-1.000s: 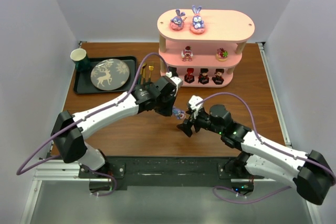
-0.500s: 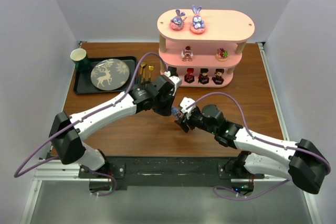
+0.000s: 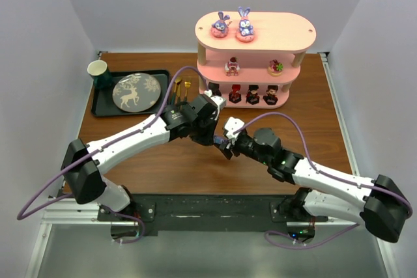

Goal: Place and organize the plastic toys onto the shelf

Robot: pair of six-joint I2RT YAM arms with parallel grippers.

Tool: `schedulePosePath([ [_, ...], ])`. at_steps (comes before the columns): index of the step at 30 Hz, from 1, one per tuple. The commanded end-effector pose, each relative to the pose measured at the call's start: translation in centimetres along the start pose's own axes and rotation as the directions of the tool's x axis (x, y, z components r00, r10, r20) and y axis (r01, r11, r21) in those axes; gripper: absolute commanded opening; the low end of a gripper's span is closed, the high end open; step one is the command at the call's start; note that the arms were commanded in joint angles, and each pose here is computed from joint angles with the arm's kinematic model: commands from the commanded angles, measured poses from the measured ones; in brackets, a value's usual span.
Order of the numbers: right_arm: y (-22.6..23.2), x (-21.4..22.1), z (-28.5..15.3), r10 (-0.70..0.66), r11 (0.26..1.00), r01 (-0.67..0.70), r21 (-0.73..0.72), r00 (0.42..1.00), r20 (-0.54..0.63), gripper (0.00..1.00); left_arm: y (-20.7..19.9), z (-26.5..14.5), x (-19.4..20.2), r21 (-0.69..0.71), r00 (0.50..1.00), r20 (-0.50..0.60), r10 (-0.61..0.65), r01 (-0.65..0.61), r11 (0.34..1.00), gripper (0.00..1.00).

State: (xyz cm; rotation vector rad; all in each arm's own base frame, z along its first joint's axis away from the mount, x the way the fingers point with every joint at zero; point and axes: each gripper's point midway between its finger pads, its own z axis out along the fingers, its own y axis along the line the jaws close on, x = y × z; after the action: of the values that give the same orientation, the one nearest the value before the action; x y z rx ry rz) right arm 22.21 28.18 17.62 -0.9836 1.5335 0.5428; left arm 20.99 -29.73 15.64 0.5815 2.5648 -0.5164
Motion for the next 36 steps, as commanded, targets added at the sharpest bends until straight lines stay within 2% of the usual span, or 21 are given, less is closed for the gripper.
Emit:
schedulePosePath([
  [1, 0.7, -1.5, 0.9, -0.014, 0.999, 0.016, -0.045, 0.999, 0.035, 0.64, -1.1, -2.0, -2.0, 0.038, 0.997, 0.073, -0.016, 0.013, 0.999, 0.00],
  [8, 1.1, 0.2, 1.4, -0.025, 0.998, 0.024, -0.054, 1.000, -0.017, 0.63, -1.2, -2.1, -1.9, 0.043, 0.997, 0.068, -0.022, 0.019, 0.999, 0.00],
  [17, 1.1, 1.2, 2.3, -0.082, 0.996, 0.079, -0.040, 0.994, -0.068, 0.55, -1.5, -2.7, -2.2, 0.059, 0.997, 0.074, -0.022, 0.018, 0.998, 0.00],
  [20, 1.0, 1.4, 2.4, -0.089, 0.996, 0.087, -0.027, 0.993, -0.078, 0.44, -1.7, -2.7, -2.0, 0.065, 0.997, 0.069, -0.020, 0.016, 0.998, 0.00],
  [23, 0.9, 1.2, 2.4, -0.096, 0.995, 0.095, -0.016, 0.992, -0.080, 0.30, -1.5, -2.7, -1.9, 0.062, 0.998, 0.064, -0.021, 0.017, 0.998, 0.00],
  [24, 0.8, 1.1, 2.3, -0.097, 0.995, 0.097, -0.010, 0.992, -0.078, 0.21, -1.5, -2.9, -2.0, 0.062, 0.998, 0.067, -0.022, 0.017, 0.998, 0.00],
  [26, 0.7, 0.9, 2.2, -0.097, 0.995, 0.097, -0.002, 0.992, -0.076, 0.14, -1.6, -3.2, -2.2, 0.065, 0.997, 0.079, -0.024, 0.018, 0.998, 0.01],
  [28, 0.5, 0.6, 2.2, -0.086, 0.996, 0.087, 0.007, 0.994, -0.072, 0.04, -1.7, -3.7, -2.7, 0.069, 0.995, 0.099, -0.026, 0.019, 0.997, 0.08],
  [29, 0.4, 0.2, 2.0, -0.081, 0.996, 0.082, 0.017, 0.995, -0.064, 0.02, -1.5, -4.0, -3.0, 0.058, 0.993, 0.115, -0.033, 0.026, 0.998, 0.19],
  [30, 0.3, -0.1, 1.9, -0.075, 0.997, 0.076, 0.023, 0.996, -0.057, 0.00, -1.6, -4.7, -3.3, 0.068, 0.991, 0.133, -0.036, 0.027, 0.997, 0.25],
  [31, 0.2, -0.3, 1.8, -0.064, 0.997, 0.066, 0.027, 0.996, -0.054, 0.00, -1.1, -5.1, -3.8, 0.042, 0.986, 0.164, -0.043, 0.037, 0.998, 0.32],
  [32, -0.1, -0.8, 1.6, -0.059, 0.997, 0.061, 0.040, 0.997, -0.048, 0.00, -0.6, -6.0, -4.5, 0.029, 0.977, 0.204, -0.060, 0.055, 0.998, 0.46],
  [35, -0.5, -1.6, 1.3, -0.028, 0.997, 0.031, 0.064, 0.998, -0.056, 0.00, 1.0, -8.8, -6.5, 0.002, 0.939, 0.330, -0.095, 0.100, 0.995, 0.70],
  [36, -1.3, -2.1, 1.0, -0.021, 0.995, 0.026, 0.102, 0.999, -0.050, 0.00, 1.9, -9.5, -7.1, -0.011, 0.923, 0.369, -0.111, 0.124, 0.992, 0.74],
])
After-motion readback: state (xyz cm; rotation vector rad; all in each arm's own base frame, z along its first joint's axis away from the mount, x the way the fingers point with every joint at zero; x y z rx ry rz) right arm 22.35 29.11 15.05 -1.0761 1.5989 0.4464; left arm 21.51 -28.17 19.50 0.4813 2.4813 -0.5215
